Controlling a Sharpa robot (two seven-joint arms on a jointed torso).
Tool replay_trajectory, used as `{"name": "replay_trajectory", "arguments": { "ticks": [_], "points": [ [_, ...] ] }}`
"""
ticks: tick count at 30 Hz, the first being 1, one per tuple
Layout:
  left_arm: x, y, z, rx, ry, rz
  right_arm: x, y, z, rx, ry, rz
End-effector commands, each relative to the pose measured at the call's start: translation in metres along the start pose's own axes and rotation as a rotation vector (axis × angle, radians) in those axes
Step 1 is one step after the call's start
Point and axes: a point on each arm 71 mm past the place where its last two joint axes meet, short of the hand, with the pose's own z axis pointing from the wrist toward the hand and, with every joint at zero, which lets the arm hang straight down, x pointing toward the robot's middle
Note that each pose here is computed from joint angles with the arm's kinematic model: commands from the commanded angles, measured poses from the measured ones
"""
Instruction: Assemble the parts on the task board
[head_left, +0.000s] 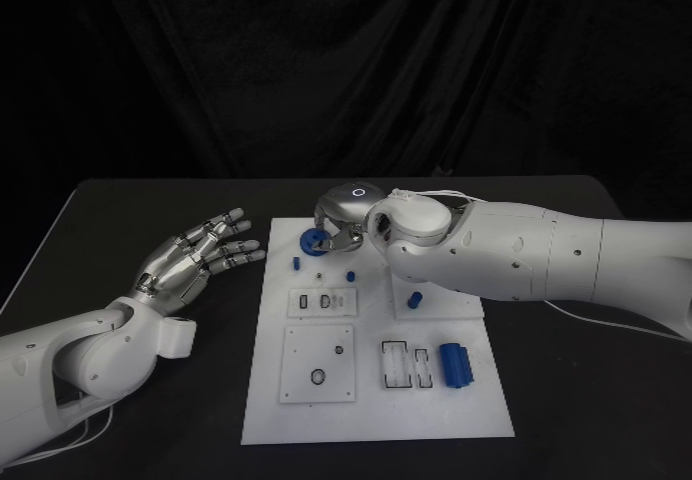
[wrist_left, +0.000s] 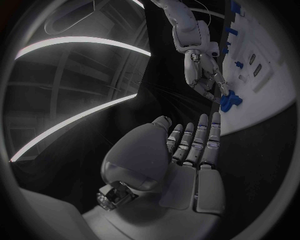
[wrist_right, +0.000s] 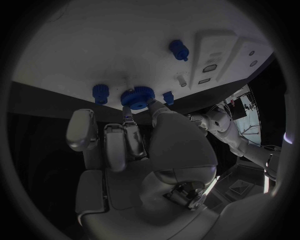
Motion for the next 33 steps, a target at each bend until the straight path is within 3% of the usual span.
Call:
{"name": "replay_trajectory", "arguments": {
  "ticks": [1, 9, 21, 33],
  "points": [
    [0.0017, -0.0017, 0.0004, 0.036, 0.011, -0.013, 0.006, -0.001, -0.001, 0.03, 0.006, 0.002],
    [0.0008, -0.0016, 0.0004, 0.035, 0.009, -0.012, 0.004, -0.001, -0.003, 0.005, -0.052, 0.019],
    [-0.0029, -0.0024, -0.0023, 0.034, 0.001, -0.008, -0.01, -0.004, -0.015, -0.037, -0.227, 0.066],
    [-0.0044, -0.0027, -0.0041, 0.032, -0.004, -0.007, -0.019, -0.007, -0.033, -0.05, -0.277, 0.094]
  ]
}}
